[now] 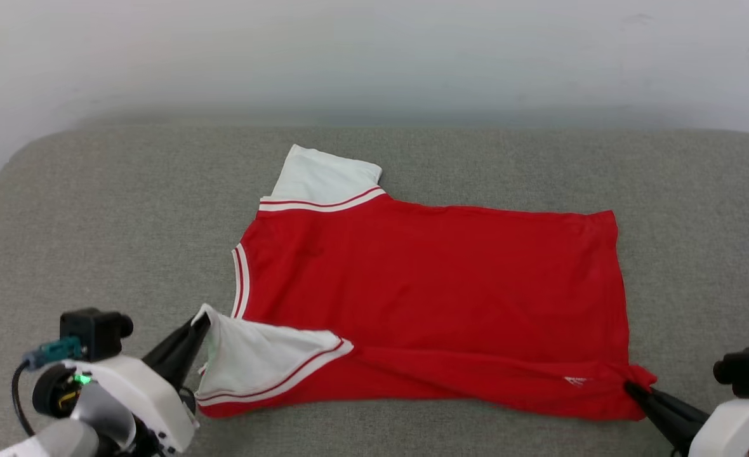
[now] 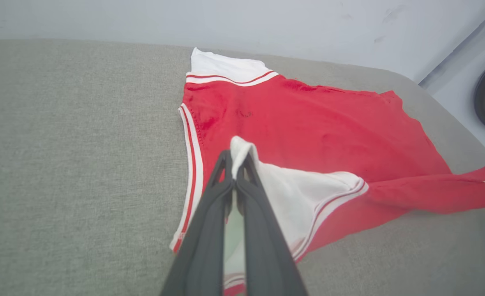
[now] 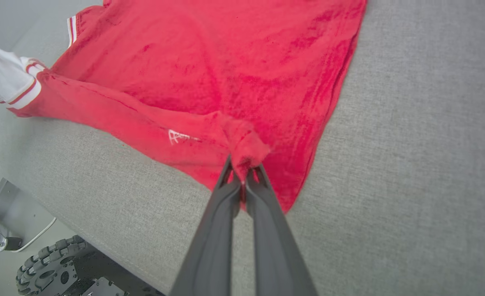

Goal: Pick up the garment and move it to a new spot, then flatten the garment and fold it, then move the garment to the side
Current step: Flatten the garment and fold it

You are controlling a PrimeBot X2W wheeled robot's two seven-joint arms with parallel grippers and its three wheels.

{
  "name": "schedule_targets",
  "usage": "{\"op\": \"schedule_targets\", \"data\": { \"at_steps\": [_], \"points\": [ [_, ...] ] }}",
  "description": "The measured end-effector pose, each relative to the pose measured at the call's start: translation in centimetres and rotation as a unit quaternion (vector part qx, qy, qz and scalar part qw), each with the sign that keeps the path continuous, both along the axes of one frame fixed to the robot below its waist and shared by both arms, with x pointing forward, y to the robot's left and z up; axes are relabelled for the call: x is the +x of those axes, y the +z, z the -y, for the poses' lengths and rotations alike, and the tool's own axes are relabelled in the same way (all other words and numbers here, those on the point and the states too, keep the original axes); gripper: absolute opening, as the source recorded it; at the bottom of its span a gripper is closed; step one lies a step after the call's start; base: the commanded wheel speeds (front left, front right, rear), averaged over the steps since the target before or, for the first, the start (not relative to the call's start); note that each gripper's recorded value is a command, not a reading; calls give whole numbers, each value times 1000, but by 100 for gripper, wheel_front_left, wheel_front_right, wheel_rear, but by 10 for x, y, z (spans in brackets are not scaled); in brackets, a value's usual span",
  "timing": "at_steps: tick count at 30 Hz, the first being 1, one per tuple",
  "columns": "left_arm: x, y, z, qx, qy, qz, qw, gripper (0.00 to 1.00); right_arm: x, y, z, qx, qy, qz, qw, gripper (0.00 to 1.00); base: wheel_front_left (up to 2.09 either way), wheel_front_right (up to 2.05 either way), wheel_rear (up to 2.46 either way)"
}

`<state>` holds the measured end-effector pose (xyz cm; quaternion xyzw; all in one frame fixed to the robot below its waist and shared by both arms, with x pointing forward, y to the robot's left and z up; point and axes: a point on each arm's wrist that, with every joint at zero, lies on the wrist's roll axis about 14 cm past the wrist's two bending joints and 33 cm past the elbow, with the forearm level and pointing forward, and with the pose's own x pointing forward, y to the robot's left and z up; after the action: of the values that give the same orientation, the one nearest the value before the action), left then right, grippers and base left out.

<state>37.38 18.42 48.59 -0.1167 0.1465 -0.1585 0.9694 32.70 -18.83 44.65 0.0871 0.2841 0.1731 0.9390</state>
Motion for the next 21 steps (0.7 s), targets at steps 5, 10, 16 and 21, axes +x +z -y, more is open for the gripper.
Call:
{"op": "schedule_targets", "data": {
  "at_steps": [5,10,16,21],
  "points": [
    [35,-1,5,19,-25,-4,1000,0,19,-1,3,1,-5,-3,1000,0,0,0,0],
    [62,-21,5,37,-33,-32,998,0,38,-11,3,-7,-3,-22,1000,0,0,0,0],
    [87,-49,7,44,-33,-64,996,0,62,-24,6,-21,-2,-35,999,0,0,0,0],
    [99,-69,7,51,-34,-85,994,0,82,-32,10,-33,-6,-34,999,0,0,0,0]
  ]
}}
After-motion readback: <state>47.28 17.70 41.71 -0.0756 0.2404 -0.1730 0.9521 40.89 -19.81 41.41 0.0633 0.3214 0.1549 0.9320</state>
